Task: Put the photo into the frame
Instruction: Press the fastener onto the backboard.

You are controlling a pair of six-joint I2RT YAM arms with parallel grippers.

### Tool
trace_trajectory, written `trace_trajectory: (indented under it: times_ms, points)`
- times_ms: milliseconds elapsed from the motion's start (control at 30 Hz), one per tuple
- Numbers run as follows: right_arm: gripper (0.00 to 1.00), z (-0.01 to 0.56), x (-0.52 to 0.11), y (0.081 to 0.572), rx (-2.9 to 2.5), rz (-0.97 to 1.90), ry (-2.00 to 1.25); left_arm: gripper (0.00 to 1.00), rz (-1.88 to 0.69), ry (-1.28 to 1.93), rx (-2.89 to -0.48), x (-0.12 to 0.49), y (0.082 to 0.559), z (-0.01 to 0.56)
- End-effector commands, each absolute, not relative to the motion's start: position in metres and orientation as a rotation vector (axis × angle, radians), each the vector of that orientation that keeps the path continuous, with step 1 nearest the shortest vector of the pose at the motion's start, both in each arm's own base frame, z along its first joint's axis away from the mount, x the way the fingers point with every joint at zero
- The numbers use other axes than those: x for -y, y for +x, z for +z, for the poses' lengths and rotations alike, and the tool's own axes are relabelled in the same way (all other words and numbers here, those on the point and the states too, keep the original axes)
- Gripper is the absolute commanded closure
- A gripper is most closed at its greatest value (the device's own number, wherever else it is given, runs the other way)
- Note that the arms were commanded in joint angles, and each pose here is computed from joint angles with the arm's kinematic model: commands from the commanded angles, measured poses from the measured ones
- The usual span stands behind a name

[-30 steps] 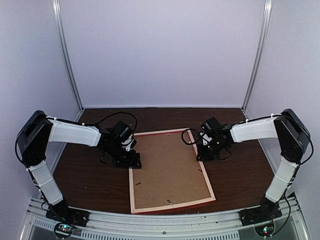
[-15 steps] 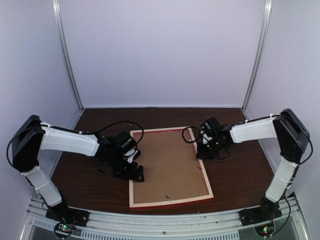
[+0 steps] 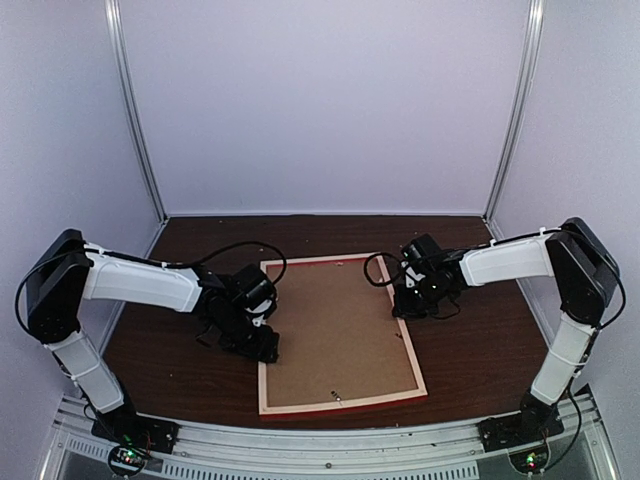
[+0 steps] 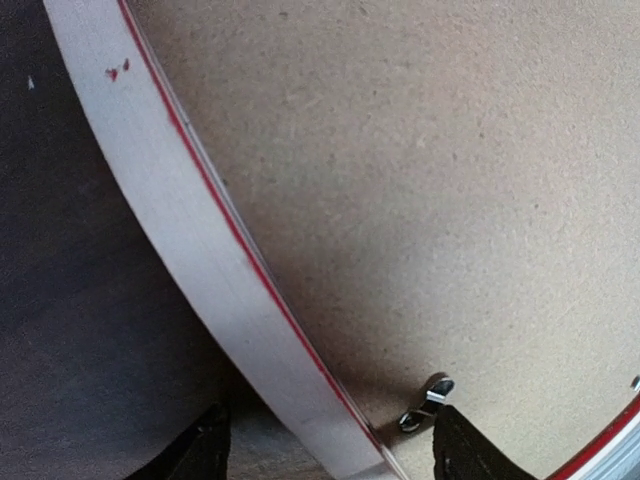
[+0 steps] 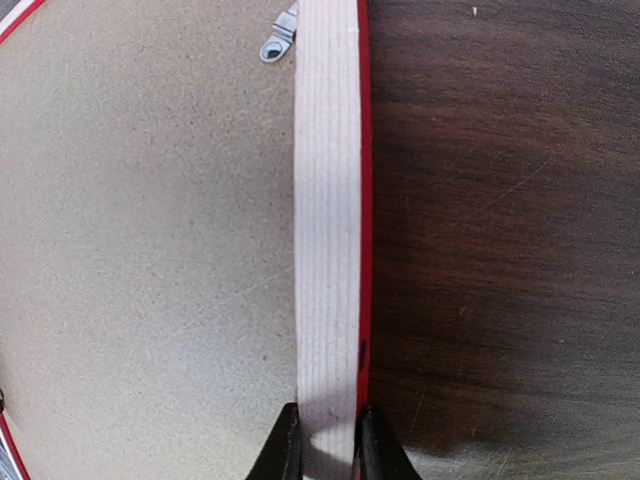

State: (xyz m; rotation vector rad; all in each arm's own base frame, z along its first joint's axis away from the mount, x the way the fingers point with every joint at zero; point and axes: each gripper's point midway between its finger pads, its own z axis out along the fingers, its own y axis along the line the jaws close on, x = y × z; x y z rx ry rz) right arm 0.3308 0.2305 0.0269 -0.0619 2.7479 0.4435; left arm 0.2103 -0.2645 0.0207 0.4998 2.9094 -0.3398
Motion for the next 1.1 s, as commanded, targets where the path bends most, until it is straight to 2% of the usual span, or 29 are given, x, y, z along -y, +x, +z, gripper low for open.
trace_trajectory:
  times_ms: [0,267,600,933,1067]
  points:
    - [1.0,0.01,-0.22,0.335,-2.769,0.391,0.004,0.3,-0.255,0.529,-2.902,0.261,0.217,0.015]
    - [1.0,0.008,-0.222,0.335,-2.772,0.403,0.003,0.37,-0.208,0.5,-2.896,0.257,0.221,0.012]
    - [1.0,0.009,-0.222,0.334,-2.772,0.407,-0.002,0.56,-0.195,0.423,-2.914,0.254,0.221,0.003]
    - [1.0,0.01,-0.217,0.334,-2.727,0.429,0.095,0.68,-0.291,0.34,-2.947,0.254,0.207,0.0]
    - [1.0,0.012,-0.216,0.335,-2.691,0.439,0.142,0.69,-0.34,0.302,-2.947,0.255,0.204,-0.001]
